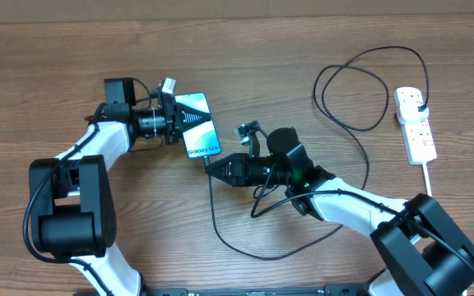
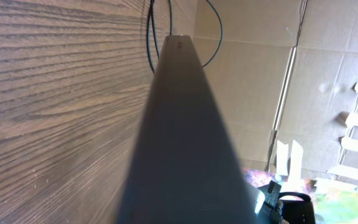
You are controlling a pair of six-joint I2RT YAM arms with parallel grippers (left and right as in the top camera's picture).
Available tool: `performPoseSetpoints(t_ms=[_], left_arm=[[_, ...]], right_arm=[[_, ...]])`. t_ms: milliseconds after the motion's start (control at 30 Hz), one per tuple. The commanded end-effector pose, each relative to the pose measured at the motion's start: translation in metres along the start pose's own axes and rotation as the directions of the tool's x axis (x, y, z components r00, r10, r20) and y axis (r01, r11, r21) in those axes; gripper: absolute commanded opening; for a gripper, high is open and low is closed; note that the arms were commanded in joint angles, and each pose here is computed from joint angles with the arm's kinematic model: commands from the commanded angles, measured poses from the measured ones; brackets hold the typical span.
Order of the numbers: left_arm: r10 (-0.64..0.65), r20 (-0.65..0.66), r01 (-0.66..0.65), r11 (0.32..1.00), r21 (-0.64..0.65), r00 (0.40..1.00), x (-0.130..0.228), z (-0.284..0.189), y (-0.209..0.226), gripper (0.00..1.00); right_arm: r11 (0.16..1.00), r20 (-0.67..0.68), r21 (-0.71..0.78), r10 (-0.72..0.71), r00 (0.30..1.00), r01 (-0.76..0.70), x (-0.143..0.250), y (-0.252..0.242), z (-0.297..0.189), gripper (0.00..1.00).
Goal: Plug charger to phone and switch on socket
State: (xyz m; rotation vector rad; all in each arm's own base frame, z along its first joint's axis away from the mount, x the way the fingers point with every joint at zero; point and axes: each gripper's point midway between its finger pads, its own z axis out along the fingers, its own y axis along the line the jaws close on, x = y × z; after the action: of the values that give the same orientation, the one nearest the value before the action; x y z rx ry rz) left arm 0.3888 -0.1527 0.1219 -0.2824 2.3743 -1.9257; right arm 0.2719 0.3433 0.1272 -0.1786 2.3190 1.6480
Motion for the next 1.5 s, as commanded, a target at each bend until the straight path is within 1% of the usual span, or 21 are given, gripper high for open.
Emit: performPoseSetpoints(t_ms=[0,267,300,333,367,467,567,600,700,767,833,967,1033,1067,1100,1133,1167,1300,1400,1467], left_arm=[[-0.040,-0.159,0.056,0.994,0.098,0.986,0.042,0.017,-0.021,0.04],[-0.037,-0.166,0.054,0.993,0.101,0.985,0.043,0.019,-0.022,0.04],[-0.035,-0.166,0.052,0.994,0.101,0.986,0.043,0.019,-0.022,0.04],[-0.033,-0.166,0.051,0.994,0.101,0.986,0.043,0.019,-0.022,0.04],[-0.030,-0.165,0.048,0.994,0.102,0.986,0.043,0.019,-0.023,0.04],[-0.009,-0.161,0.027,0.994,0.107,0.987,0.041,0.019,-0.024,0.04],[0.007,-0.156,0.010,0.994,0.111,0.988,0.039,0.018,-0.025,0.04],[0.015,-0.154,0.002,0.994,0.112,0.988,0.039,0.019,-0.025,0.04],[0.044,-0.146,-0.027,0.993,0.115,0.988,0.036,0.019,-0.026,0.04],[0.052,-0.143,-0.036,0.993,0.116,0.988,0.035,0.019,-0.026,0.04],[0.069,-0.139,-0.052,0.992,0.118,0.988,0.034,0.019,-0.027,0.04],[0.087,-0.120,-0.075,0.992,0.104,0.989,0.030,0.020,-0.026,0.04],[0.086,-0.110,-0.076,0.993,0.091,0.990,0.028,0.020,-0.023,0.04],[0.085,-0.108,-0.076,0.993,0.088,0.990,0.028,0.020,-0.023,0.04],[0.084,-0.107,-0.075,0.993,0.086,0.991,0.028,0.020,-0.023,0.04],[0.084,-0.105,-0.075,0.994,0.084,0.991,0.027,0.020,-0.022,0.04],[0.084,-0.104,-0.076,0.994,0.082,0.991,0.027,0.021,-0.022,0.04],[0.087,-0.103,-0.079,0.994,0.081,0.991,0.027,0.021,-0.022,0.04],[0.088,-0.102,-0.080,0.994,0.081,0.991,0.027,0.021,-0.022,0.04],[0.087,-0.097,-0.080,0.994,0.074,0.991,0.026,0.021,-0.021,0.04]], right_arm=[[0.998,0.284,0.059,-0.039,0.958,0.023,-0.074,0.000,-0.022,0.04],[0.998,0.291,0.059,-0.040,0.956,0.024,-0.078,0.001,-0.024,0.04],[0.998,0.286,0.056,-0.040,0.957,0.025,-0.077,0.001,-0.024,0.20],[0.998,0.281,0.053,-0.040,0.959,0.026,-0.076,0.002,-0.023,0.40],[0.998,0.272,0.053,-0.041,0.961,0.027,-0.075,0.002,-0.023,0.51],[0.998,0.228,0.056,-0.031,0.973,0.018,-0.065,-0.002,-0.021,0.55],[0.998,0.140,0.042,-0.047,0.989,0.042,-0.049,-0.002,-0.017,0.58],[0.999,0.107,0.029,-0.038,0.994,0.035,-0.042,-0.001,-0.017,0.61],[0.999,0.031,-0.027,-0.037,0.999,0.037,-0.029,0.008,-0.016,0.73],[0.999,-0.003,-0.044,-0.030,1.000,0.030,-0.022,0.012,-0.017,0.77],[1.000,-0.026,-0.030,-0.007,1.000,0.006,-0.017,0.011,-0.019,0.79],[1.000,-0.067,0.023,0.015,0.998,-0.014,-0.004,0.003,-0.025,0.79],[0.998,-0.094,0.053,0.030,0.995,-0.025,0.004,-0.003,-0.026,0.81],[0.998,-0.109,0.065,0.034,0.993,-0.027,0.009,-0.006,-0.025,0.85],[0.997,-0.122,0.073,0.035,0.992,-0.026,0.013,-0.008,-0.025,0.93],[0.997,-0.129,0.075,0.039,0.991,-0.029,0.015,-0.008,-0.024,0.97],[0.997,-0.141,0.066,0.035,0.989,-0.026,0.018,-0.005,-0.023,1.00],[1.000,-0.175,0.000,-0.001,0.985,0.001,0.025,0.011,-0.018,1.00],[1.000,-0.164,0.025,0.021,0.986,-0.017,0.026,0.009,-0.015,1.00],[0.997,-0.137,0.073,0.031,0.990,-0.021,0.024,0.001,-0.013,1.00]])
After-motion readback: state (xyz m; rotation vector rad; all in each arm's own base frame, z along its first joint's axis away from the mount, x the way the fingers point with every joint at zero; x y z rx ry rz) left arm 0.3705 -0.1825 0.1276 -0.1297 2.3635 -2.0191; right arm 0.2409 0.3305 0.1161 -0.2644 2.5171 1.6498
